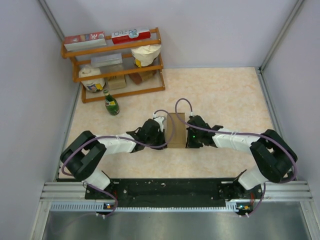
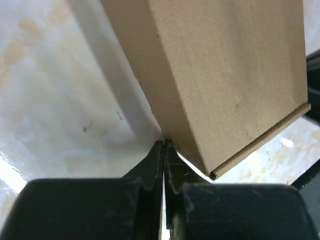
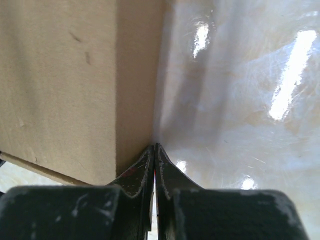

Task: Fold the paper box

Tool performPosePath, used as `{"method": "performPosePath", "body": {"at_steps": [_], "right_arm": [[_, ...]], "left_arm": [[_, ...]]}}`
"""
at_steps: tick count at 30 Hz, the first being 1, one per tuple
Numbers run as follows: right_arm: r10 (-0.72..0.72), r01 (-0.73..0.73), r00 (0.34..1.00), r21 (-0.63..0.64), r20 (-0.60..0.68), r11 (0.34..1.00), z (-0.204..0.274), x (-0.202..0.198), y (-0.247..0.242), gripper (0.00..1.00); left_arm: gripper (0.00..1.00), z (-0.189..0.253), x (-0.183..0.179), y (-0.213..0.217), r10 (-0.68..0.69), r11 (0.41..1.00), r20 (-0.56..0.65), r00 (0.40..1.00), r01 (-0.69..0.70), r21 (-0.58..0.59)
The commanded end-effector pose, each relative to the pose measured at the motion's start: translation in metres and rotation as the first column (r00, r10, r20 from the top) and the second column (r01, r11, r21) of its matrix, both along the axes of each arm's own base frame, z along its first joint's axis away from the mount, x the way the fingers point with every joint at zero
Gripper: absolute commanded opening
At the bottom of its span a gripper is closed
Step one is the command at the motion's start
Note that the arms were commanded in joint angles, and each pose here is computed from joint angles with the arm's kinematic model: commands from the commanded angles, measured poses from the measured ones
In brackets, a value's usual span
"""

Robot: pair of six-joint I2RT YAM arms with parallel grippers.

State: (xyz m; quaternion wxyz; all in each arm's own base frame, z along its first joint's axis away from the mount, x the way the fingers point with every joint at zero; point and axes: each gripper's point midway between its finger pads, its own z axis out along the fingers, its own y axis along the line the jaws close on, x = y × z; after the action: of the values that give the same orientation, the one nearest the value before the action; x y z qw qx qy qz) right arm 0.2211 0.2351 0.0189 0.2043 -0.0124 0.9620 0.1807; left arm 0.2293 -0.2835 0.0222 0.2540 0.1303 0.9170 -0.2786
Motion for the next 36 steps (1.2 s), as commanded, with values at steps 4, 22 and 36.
{"method": "performPosePath", "body": {"at_steps": [4,22,36], "right_arm": [[-0.081,0.082,0.994,-0.015,0.07,0.996,0.013,0.031,-0.043,0.0],[0.012,-0.001,0.983,-0.062,0.183,0.998,0.031,0.182,-0.039,0.0],[0.081,-0.087,0.99,0.044,0.114,0.995,0.022,0.167,-0.018,0.0]], "left_arm": [[0.0,0.01,-0.005,0.024,0.077,0.997,-0.005,0.997,-0.077,0.001],[0.0,0.02,0.146,0.011,0.134,0.986,0.069,0.989,-0.126,-0.107],[0.0,0.0,0.148,0.009,0.135,0.983,0.002,0.991,-0.134,-0.128]]}}
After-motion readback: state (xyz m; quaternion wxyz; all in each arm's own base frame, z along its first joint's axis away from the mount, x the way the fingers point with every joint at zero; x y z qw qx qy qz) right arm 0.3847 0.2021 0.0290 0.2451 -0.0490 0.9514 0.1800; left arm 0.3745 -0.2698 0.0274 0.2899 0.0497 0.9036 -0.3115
